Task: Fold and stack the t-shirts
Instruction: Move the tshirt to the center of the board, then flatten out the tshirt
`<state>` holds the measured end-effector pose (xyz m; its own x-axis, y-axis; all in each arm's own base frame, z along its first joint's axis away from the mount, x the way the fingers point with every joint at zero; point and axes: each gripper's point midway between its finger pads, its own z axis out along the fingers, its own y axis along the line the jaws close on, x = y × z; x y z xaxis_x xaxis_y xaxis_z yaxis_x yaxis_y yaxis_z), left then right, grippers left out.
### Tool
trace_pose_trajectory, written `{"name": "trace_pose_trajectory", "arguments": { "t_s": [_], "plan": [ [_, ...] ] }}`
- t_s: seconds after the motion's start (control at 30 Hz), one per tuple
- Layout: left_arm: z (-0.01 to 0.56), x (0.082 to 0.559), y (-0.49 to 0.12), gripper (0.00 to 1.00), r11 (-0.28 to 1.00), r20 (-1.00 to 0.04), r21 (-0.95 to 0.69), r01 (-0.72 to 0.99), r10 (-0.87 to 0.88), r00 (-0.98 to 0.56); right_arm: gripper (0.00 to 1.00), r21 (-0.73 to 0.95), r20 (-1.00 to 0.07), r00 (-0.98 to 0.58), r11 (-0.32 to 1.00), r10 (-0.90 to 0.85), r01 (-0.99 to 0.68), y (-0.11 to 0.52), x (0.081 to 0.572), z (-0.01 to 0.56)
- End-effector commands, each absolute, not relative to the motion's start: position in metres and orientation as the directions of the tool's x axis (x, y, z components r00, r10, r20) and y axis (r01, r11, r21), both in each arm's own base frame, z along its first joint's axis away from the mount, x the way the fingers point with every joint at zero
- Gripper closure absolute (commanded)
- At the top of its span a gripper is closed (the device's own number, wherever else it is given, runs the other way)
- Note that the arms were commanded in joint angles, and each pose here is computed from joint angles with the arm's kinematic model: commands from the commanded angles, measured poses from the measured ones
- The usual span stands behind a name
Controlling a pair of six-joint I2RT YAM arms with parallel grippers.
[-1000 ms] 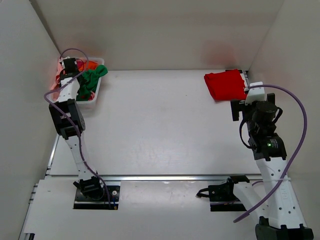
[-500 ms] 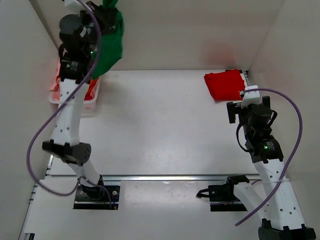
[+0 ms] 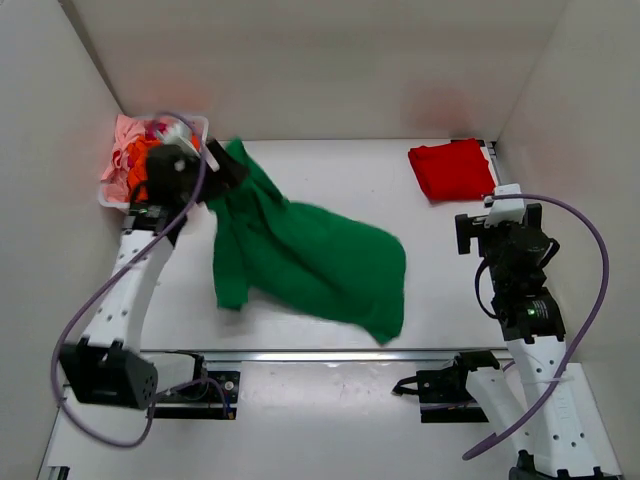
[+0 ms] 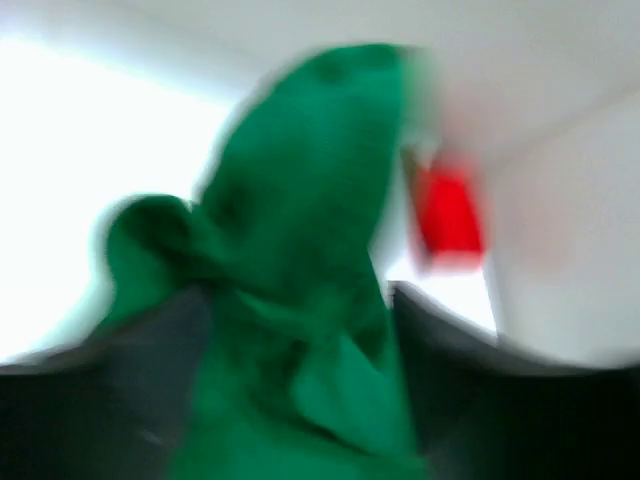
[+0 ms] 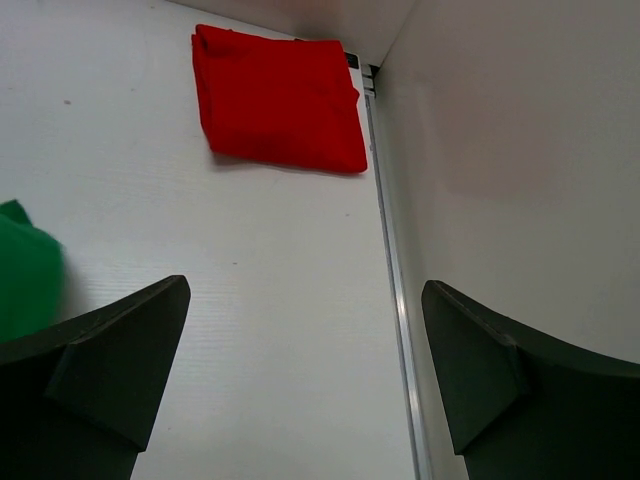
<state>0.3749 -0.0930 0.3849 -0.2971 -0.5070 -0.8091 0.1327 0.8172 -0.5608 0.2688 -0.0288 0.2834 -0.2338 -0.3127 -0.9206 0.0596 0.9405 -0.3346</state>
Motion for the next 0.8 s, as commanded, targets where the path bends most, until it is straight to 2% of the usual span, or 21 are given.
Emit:
{"name": "trace_pose_trajectory", "arguments": {
  "t_s": [0.0, 0.17, 0.27, 0.33, 0.37, 0.4, 0.43, 0.47, 0.57, 0.67, 0.73, 0.77],
  "plan": [
    [0.243, 0.337, -0.126, 0.01, 0.785, -0.586, -0.619, 0.029, -0.438, -0.682, 0.01, -0.307, -0.94, -0.163, 0.951, -0.3, 0.025, -0.015, 0.274, 0.295],
    [0.23, 0.333, -0.111, 0.01, 0.833, -0.613, -0.553, 0.015, -0.394, -0.685, 0.0, -0.241, -0.944, -0.205, 0.964, -0.259, -0.108, 0.017, 0.278, 0.274],
    [0.22, 0.327, -0.102, 0.01, 0.887, -0.629, -0.46, 0.018, -0.312, -0.712, 0.01, -0.122, -0.92, -0.335, 0.961, -0.203, -0.248, 0.054, 0.276, 0.236],
    [0.215, 0.318, -0.107, 0.05, 0.903, -0.616, -0.427, 0.046, -0.253, -0.746, 0.01, -0.048, -0.888, -0.431, 0.965, -0.16, -0.258, 0.065, 0.271, 0.212],
    [0.206, 0.306, -0.109, 0.09, 0.917, -0.588, -0.396, 0.043, -0.218, -0.779, 0.01, 0.007, -0.875, -0.467, 0.96, -0.13, -0.281, 0.075, 0.268, 0.204],
    [0.2, 0.298, -0.107, 0.17, 0.938, -0.586, -0.344, 0.047, -0.175, -0.791, 0.01, 0.058, -0.838, -0.532, 0.951, -0.119, -0.303, 0.084, 0.262, 0.189],
    [0.19, 0.288, -0.103, 0.41, 0.948, -0.572, -0.317, 0.04, -0.157, -0.805, 0.01, 0.12, -0.798, -0.594, 0.941, -0.097, -0.316, 0.094, 0.257, 0.176],
    [0.174, 0.273, -0.101, 0.59, 0.949, -0.538, -0.314, 0.031, -0.151, -0.83, 0.01, 0.178, -0.743, -0.663, 0.927, -0.095, -0.332, 0.103, 0.248, 0.16],
    [0.14, 0.243, -0.096, 0.62, 0.938, -0.459, -0.346, -0.01, -0.178, -0.87, 0.01, 0.259, -0.652, -0.752, 0.904, -0.096, -0.34, 0.117, 0.232, 0.134],
    [0.11, 0.221, -0.095, 0.63, 0.935, -0.392, -0.351, -0.052, -0.197, -0.899, 0.01, 0.267, -0.62, -0.776, 0.897, -0.119, -0.351, 0.125, 0.225, 0.12],
    [0.099, 0.212, -0.099, 0.68, 0.935, -0.355, -0.349, -0.054, -0.186, -0.916, 0.01, 0.294, -0.585, -0.807, 0.906, -0.081, -0.304, 0.122, 0.223, 0.109],
    [0.099, 0.213, -0.102, 0.75, 0.931, -0.357, -0.36, -0.055, -0.191, -0.914, 0.01, 0.28, -0.577, -0.813, 0.917, -0.074, -0.283, 0.115, 0.224, 0.105]
  ]
}}
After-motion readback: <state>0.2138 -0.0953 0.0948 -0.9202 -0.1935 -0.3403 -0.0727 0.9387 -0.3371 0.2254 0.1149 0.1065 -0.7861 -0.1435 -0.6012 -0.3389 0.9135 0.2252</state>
